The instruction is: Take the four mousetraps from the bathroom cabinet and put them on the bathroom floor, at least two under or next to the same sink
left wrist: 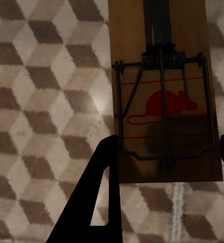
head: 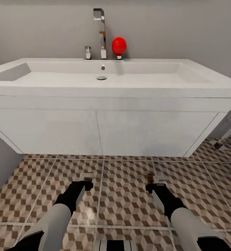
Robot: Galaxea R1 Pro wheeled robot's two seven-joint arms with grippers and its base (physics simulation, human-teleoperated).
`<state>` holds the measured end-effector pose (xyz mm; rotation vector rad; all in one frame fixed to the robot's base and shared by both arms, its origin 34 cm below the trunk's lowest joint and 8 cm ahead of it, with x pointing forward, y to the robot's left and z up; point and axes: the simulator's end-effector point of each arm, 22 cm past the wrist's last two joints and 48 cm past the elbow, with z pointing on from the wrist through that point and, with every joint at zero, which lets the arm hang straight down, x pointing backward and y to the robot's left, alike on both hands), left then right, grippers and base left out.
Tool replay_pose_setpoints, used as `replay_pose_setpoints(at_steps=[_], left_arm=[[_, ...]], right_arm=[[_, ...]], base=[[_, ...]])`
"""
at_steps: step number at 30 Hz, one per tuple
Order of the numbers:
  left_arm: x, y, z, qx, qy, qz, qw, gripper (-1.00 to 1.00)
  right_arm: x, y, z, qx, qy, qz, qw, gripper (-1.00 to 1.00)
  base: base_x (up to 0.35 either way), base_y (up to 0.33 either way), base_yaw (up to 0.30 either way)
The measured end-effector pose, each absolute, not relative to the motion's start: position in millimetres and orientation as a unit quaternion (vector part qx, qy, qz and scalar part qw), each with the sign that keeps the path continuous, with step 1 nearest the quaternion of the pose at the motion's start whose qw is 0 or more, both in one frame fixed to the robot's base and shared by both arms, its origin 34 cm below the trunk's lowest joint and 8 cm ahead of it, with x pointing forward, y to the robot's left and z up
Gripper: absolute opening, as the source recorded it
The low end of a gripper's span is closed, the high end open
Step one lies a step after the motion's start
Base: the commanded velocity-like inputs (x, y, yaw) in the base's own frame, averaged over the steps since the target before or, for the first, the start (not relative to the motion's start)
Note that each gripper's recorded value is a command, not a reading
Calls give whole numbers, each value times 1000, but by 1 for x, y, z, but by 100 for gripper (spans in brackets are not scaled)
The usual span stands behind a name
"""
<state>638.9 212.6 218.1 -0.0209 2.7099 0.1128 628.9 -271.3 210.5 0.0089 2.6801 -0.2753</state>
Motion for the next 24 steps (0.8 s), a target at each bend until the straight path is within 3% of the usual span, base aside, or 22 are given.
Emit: replay_pose_setpoints(at_steps=[24], left_arm=[[642,214,217,-10,975,42,217,-100]], right_arm=[[634,-266,210,3,967,-98,235,-100]], base=[[0,0,-26]])
